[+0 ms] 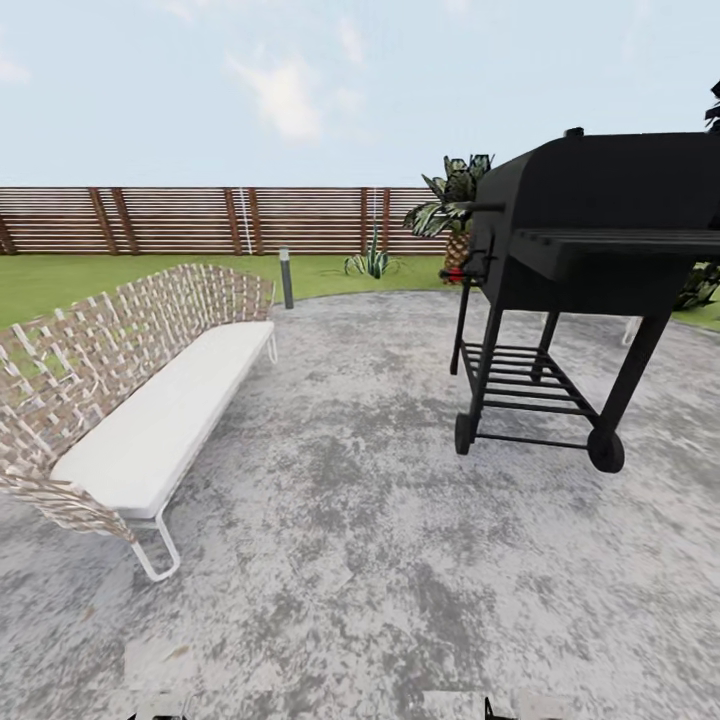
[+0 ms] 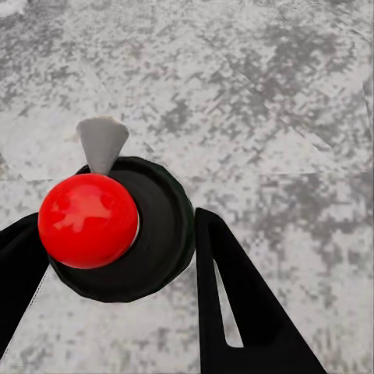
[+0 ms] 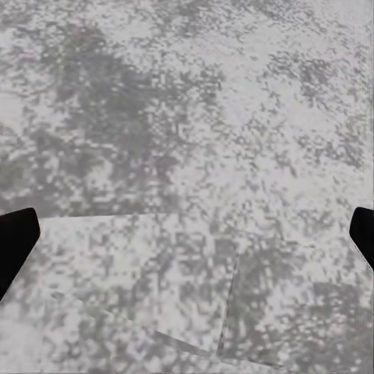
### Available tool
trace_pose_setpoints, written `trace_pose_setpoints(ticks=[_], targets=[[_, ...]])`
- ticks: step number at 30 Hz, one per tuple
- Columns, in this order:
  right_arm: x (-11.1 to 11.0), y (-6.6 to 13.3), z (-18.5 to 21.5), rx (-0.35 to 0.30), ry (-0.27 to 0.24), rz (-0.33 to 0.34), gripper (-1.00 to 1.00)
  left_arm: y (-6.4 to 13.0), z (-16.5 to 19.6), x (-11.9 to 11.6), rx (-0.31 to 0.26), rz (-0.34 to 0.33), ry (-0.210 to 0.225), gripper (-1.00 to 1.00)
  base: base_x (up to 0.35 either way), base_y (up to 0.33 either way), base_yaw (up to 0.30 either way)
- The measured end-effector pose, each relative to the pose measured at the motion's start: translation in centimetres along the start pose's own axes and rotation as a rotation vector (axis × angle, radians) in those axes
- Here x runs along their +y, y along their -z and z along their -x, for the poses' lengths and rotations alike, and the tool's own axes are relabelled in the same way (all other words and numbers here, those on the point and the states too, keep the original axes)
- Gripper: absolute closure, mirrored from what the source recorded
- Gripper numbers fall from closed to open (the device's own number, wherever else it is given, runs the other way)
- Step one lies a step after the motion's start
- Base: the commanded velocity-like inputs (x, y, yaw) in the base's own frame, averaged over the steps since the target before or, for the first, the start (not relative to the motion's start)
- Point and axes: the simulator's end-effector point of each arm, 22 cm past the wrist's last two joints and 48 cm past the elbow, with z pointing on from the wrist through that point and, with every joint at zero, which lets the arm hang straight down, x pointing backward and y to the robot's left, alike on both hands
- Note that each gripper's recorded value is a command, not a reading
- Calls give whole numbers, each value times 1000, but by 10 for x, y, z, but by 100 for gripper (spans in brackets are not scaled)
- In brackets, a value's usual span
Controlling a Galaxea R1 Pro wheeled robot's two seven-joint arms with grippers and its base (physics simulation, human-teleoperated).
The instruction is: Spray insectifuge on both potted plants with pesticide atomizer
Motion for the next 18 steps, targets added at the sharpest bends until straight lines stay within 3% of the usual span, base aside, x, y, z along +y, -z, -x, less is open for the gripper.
trace_pose_setpoints(ticks=[4,12,18], targets=[[0,0,0,1,-1,-2,-100,0,-1,-1,2,-2,1,100,293,119,0],[0,0,0,1,0,-2,-100,0,-1,-2,3,-1,4,100,115,34,0],[1,0,0,1,-1,1,-100,0,0,4,-3,23,53,100,311,68,0]])
